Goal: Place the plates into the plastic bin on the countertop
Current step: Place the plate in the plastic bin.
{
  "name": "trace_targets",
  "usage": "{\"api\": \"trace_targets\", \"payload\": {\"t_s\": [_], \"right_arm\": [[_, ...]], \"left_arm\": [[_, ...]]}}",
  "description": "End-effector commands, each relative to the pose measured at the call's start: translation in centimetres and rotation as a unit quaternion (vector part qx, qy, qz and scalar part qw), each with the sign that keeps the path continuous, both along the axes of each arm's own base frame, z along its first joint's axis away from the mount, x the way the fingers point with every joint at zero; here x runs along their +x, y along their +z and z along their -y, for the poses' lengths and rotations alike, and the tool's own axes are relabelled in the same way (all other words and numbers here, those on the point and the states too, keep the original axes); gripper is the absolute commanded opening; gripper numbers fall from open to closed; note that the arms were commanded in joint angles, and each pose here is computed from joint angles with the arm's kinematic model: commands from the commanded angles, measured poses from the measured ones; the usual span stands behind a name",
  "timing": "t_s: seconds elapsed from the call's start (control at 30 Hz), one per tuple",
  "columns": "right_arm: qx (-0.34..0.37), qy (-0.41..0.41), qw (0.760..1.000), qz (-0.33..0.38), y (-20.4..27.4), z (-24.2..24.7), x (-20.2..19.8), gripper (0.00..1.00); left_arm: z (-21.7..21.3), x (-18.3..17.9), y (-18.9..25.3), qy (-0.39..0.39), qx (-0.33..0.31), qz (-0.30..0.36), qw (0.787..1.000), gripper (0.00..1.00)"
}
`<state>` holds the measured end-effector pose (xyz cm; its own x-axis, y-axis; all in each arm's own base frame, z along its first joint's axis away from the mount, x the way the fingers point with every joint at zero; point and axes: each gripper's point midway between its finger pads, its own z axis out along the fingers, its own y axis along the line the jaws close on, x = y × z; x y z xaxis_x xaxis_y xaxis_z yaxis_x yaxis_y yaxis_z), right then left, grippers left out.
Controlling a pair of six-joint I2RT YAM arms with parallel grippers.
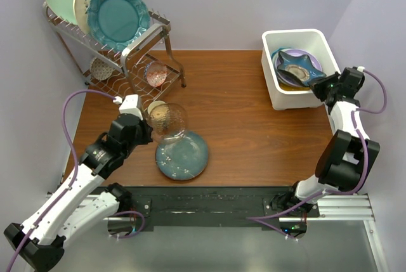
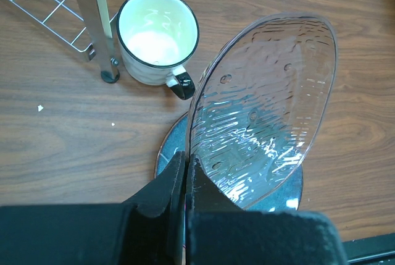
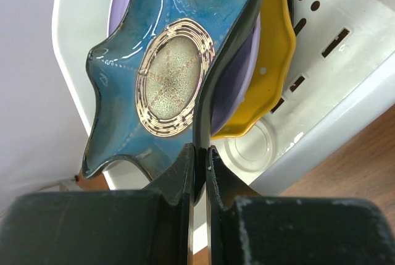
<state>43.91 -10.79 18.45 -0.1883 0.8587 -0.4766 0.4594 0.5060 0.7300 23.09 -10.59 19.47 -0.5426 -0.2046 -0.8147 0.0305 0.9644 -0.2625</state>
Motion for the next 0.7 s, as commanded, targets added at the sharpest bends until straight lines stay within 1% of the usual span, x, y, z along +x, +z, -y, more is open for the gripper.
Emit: {"api": "trace_targets", "payload": {"t_s": [0.0,0.1,0.3,0.37,0.5,0.6,0.63,0.67], "right_arm": [[-0.021,-0.006,0.996,0.090,4.4,1.0,2.1,0.00],[-0.019,-0.012,0.997,0.078,3.5,1.3,2.3,0.00],[-0.024,-0.020,0.996,0.082,3.4,1.6,2.2,0.01],[-0.024,-0.015,0.996,0.081,3.3,1.5,2.4,0.08],[-0.013,-0.004,0.997,0.078,2.8,1.1,2.6,0.29],[-0.008,-0.002,0.997,0.078,2.5,0.9,2.4,0.33],[-0.006,-0.002,0.997,0.077,2.4,0.7,2.2,0.37],[-0.005,-0.001,0.997,0.078,2.3,0.7,2.2,0.39]], "left_arm": [[0.3,0.7,0.4,-0.003,-0.003,0.015,1.000,0.00],[0.3,0.6,0.3,-0.003,-0.004,0.014,1.000,0.00],[0.3,0.7,0.3,-0.004,-0.004,0.012,1.000,0.00],[0.4,0.7,0.2,-0.006,-0.004,0.012,1.000,0.00],[0.5,0.7,0.2,-0.006,-0.003,0.011,1.000,0.00],[0.5,0.7,0.3,-0.007,-0.004,0.012,1.000,0.00],[0.5,0.7,0.2,-0.007,-0.004,0.011,1.000,0.00],[0.5,0.7,0.2,-0.007,-0.004,0.012,1.000,0.00]]}}
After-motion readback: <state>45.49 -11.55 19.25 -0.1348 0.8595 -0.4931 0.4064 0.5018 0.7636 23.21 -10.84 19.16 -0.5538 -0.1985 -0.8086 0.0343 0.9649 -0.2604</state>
